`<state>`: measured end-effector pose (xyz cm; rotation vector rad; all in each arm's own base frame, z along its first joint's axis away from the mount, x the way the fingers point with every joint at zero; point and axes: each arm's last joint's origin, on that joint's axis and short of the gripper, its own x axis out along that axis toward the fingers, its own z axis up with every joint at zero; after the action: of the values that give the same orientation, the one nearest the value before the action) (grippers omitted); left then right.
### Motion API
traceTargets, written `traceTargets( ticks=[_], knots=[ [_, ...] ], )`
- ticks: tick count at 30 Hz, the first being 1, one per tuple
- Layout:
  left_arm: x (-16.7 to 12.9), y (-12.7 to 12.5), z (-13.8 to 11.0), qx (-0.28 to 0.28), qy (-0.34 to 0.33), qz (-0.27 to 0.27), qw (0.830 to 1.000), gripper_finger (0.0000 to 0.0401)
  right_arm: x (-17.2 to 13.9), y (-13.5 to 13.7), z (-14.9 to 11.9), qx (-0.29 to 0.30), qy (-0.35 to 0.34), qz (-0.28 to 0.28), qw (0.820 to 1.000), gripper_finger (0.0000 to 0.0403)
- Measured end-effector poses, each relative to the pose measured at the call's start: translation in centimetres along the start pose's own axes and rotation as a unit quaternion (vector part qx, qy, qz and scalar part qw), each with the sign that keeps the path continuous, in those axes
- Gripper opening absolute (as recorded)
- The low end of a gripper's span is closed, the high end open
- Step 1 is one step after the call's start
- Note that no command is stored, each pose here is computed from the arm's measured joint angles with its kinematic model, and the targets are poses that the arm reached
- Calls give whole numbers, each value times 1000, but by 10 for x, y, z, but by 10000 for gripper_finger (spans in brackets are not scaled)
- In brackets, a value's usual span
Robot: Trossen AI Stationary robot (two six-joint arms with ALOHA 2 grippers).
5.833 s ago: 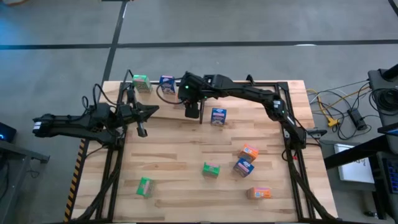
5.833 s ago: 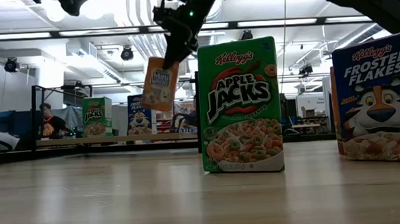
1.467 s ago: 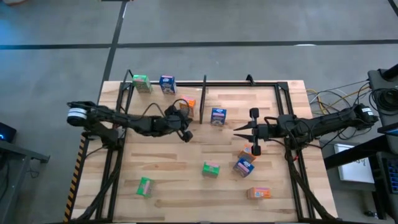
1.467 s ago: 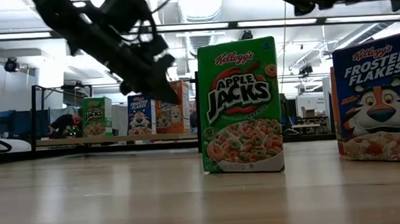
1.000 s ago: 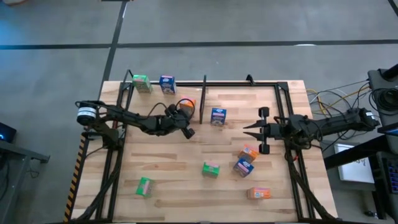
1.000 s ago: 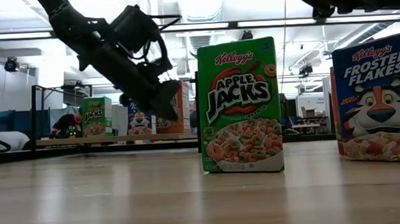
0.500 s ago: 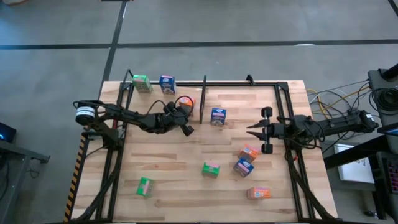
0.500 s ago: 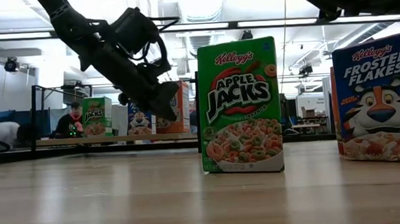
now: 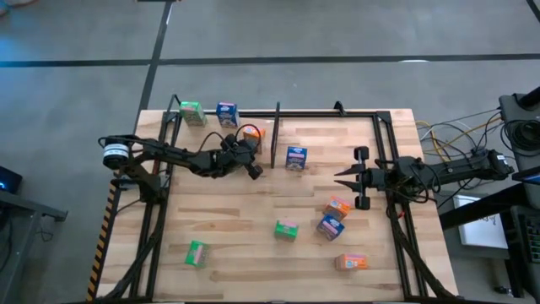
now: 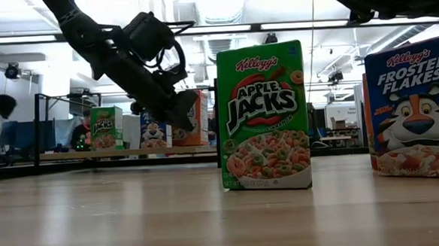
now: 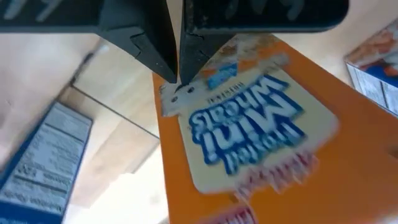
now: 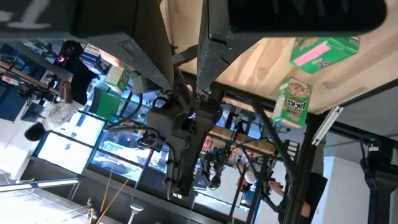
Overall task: Stack cereal on shelf
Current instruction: Put the top left orange cereal box on the shelf
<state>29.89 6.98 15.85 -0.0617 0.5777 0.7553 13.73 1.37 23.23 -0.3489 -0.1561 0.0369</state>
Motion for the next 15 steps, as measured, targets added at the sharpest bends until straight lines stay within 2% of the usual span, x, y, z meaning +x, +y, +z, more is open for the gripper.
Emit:
traceTargets(
  ticks=[15],
  knots=[
    [8,15,9,-6,-24,21,999,0,0,0,0,-5,1,-4,1000,63]
  ],
)
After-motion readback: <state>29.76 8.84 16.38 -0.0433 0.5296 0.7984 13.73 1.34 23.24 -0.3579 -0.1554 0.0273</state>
